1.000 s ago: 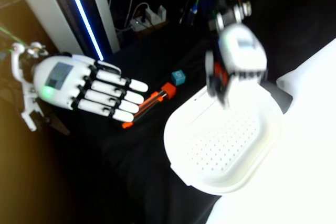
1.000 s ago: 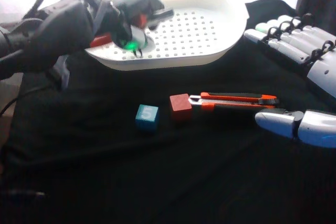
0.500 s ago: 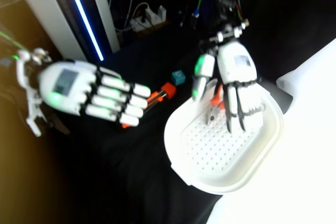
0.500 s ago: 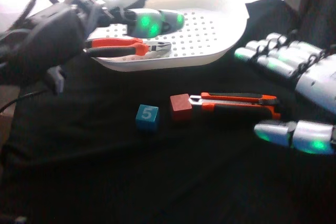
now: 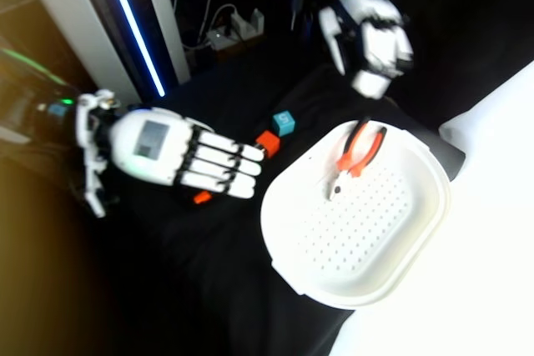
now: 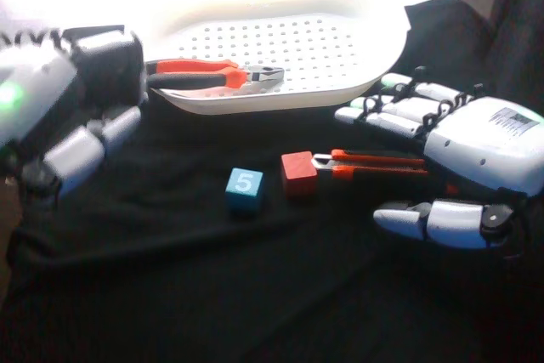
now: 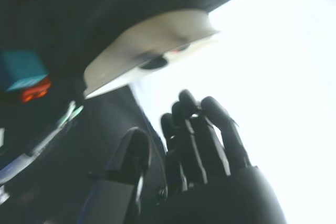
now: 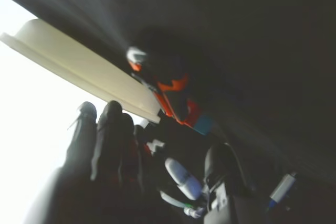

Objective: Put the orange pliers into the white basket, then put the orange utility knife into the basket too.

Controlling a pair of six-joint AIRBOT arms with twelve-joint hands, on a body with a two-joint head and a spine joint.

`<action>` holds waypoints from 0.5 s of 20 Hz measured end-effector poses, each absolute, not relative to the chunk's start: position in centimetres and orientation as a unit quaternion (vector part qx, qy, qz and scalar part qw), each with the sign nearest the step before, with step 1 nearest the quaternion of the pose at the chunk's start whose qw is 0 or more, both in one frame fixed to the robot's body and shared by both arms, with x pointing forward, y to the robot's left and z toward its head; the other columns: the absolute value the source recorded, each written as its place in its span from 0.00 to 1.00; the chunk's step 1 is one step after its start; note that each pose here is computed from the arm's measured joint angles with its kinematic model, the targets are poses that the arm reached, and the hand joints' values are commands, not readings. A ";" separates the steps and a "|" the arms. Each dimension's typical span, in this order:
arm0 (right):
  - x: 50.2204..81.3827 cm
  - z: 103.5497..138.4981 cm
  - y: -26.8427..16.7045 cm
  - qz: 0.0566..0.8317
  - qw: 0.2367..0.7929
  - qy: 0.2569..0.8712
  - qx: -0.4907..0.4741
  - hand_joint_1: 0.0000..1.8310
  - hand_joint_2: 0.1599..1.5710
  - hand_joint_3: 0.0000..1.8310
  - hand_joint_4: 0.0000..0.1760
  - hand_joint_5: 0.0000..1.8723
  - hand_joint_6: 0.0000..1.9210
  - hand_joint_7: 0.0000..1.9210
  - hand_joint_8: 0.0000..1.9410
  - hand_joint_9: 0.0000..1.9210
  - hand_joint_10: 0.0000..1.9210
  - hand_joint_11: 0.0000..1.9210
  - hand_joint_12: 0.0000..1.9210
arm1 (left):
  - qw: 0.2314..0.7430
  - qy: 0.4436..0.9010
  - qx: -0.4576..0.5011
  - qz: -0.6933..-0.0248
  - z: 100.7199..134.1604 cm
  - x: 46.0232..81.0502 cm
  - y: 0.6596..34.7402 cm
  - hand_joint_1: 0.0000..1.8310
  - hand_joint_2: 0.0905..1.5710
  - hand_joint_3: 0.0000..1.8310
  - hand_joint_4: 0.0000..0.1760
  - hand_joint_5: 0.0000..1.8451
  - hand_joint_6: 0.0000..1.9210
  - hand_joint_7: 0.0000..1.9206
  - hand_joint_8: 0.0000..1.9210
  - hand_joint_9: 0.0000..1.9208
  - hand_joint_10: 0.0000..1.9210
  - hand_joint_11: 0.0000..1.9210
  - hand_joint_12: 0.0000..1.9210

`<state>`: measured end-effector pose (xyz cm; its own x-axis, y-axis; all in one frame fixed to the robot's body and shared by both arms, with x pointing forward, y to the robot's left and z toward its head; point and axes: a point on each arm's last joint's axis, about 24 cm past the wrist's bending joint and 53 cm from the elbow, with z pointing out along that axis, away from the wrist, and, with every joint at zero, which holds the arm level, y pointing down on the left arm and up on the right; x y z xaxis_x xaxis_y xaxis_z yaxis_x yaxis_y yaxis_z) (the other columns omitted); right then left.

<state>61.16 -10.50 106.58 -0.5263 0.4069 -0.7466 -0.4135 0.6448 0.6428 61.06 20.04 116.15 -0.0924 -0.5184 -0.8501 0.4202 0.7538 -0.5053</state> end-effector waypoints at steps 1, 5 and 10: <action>61.6 105.6 -10.4 0.415 0.480 0.773 -0.001 0.34 0.78 0.00 0.00 0.08 0.01 0.14 0.01 0.16 0.03 0.00 0.60 | 0.681 0.642 -0.067 -0.346 116.2 60.8 21.7 0.39 0.91 0.00 0.41 0.24 0.92 0.47 0.05 0.41 0.46 0.30 0.77; 62.5 104.6 -10.1 0.404 0.472 0.783 0.001 0.45 0.85 0.00 0.19 0.29 0.83 0.36 0.53 0.30 0.73 0.19 0.91 | 0.701 0.622 -0.087 -0.338 117.0 59.9 23.4 0.43 0.91 0.00 0.00 0.25 0.91 0.47 0.02 0.44 0.35 0.27 0.72; 64.0 106.0 -10.6 0.396 0.503 0.768 0.004 0.77 0.77 0.00 0.00 0.56 1.00 0.69 1.00 0.72 1.00 0.74 1.00 | 0.708 0.610 -0.085 -0.345 117.5 59.3 23.4 0.44 0.91 0.00 0.00 0.24 0.92 0.49 0.01 0.45 0.30 0.23 0.69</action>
<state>63.96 -10.55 106.00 -0.4933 0.4046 -0.7700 -0.3924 0.6865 0.6122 59.28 23.41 117.52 0.0178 -0.5919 -0.8058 0.3850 0.7479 -0.5408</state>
